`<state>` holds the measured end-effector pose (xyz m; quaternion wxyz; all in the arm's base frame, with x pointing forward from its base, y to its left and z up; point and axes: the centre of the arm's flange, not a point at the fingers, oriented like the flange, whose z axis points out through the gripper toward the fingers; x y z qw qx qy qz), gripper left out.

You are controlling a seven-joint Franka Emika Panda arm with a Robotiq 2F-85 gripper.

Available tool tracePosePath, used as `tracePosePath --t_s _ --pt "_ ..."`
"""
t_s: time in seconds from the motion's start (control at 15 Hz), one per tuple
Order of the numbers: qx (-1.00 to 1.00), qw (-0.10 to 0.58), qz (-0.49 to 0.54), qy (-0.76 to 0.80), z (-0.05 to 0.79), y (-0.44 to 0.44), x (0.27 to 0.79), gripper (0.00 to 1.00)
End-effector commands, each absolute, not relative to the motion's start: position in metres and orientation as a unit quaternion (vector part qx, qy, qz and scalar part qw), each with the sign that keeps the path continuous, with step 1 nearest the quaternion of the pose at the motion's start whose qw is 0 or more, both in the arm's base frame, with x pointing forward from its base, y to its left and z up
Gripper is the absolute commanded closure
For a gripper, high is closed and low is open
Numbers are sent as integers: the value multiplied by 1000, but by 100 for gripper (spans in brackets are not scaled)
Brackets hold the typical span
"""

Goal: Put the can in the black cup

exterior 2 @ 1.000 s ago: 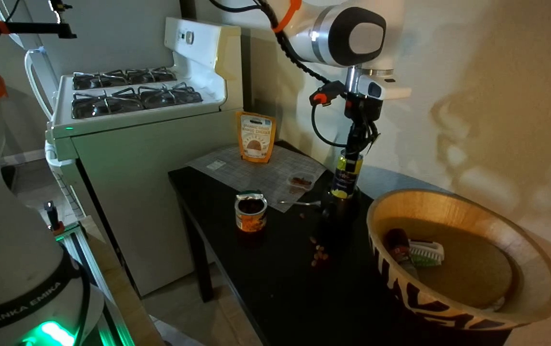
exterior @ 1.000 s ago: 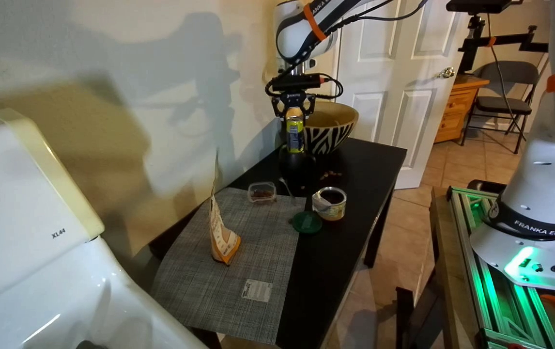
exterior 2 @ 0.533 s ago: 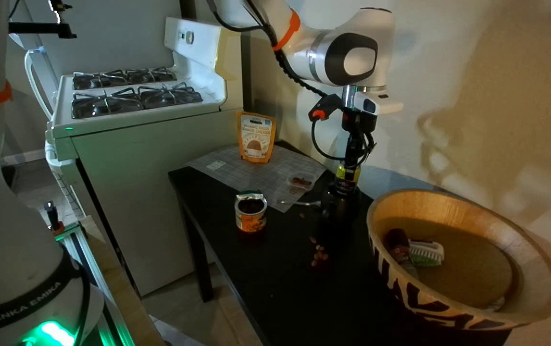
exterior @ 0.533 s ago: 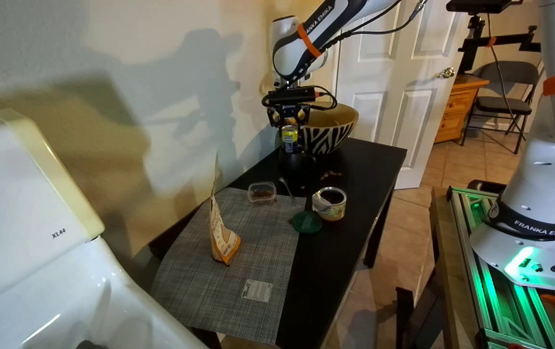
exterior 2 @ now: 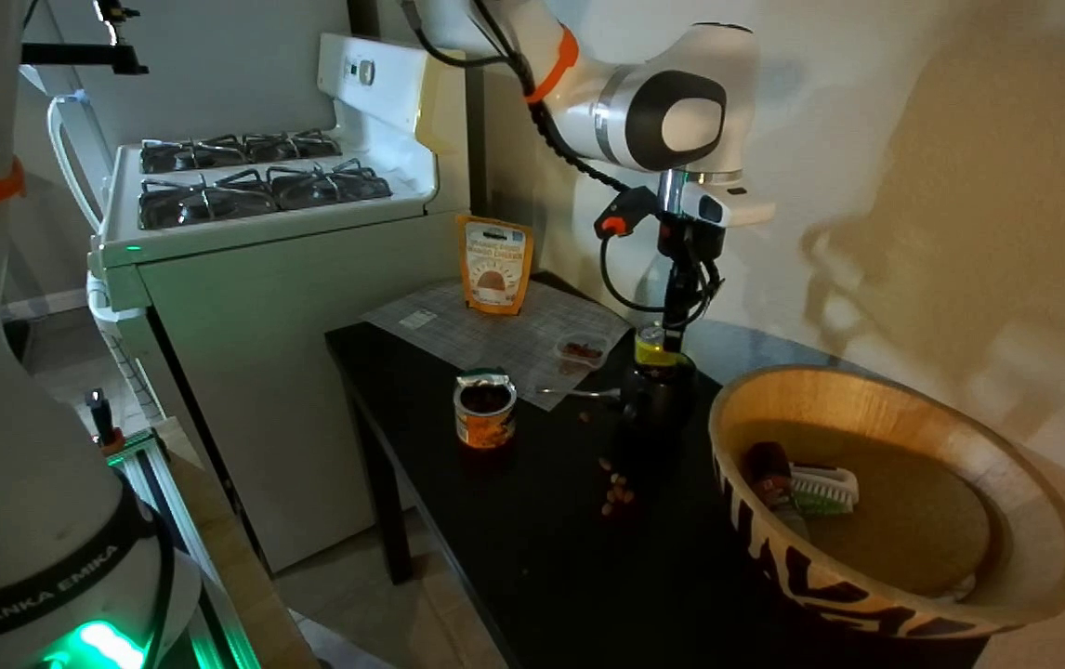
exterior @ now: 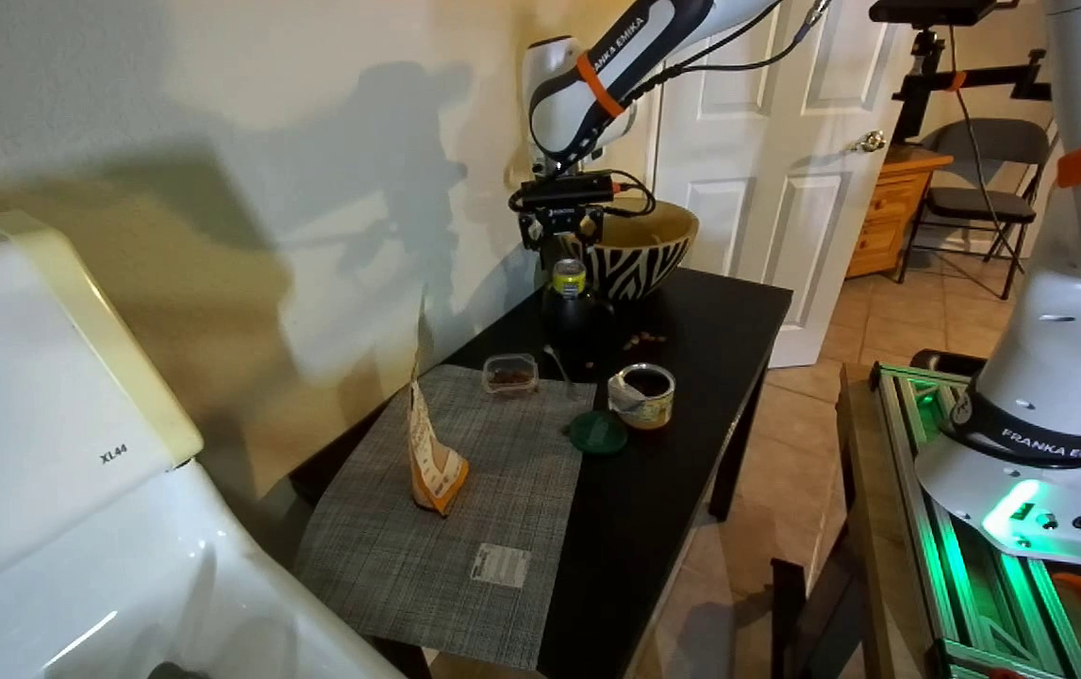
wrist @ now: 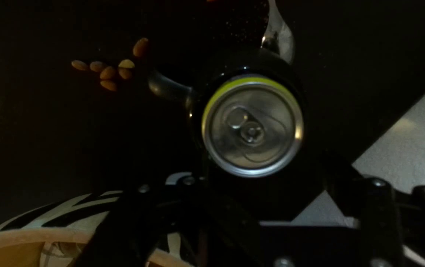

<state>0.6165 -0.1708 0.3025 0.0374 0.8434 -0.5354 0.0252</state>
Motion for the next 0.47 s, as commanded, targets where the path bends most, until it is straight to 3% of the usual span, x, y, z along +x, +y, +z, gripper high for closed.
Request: tracePosePath --t_s 0.0,0.27,0.33,0.4 --pt "842 22 42 -537 331 -181 602 0" --pt "840 10 99 -533 387 -214 570 0" --pt "837 23 70 -542 364 -202 603 0" --pt "836 21 77 -543 375 -208 599 0"
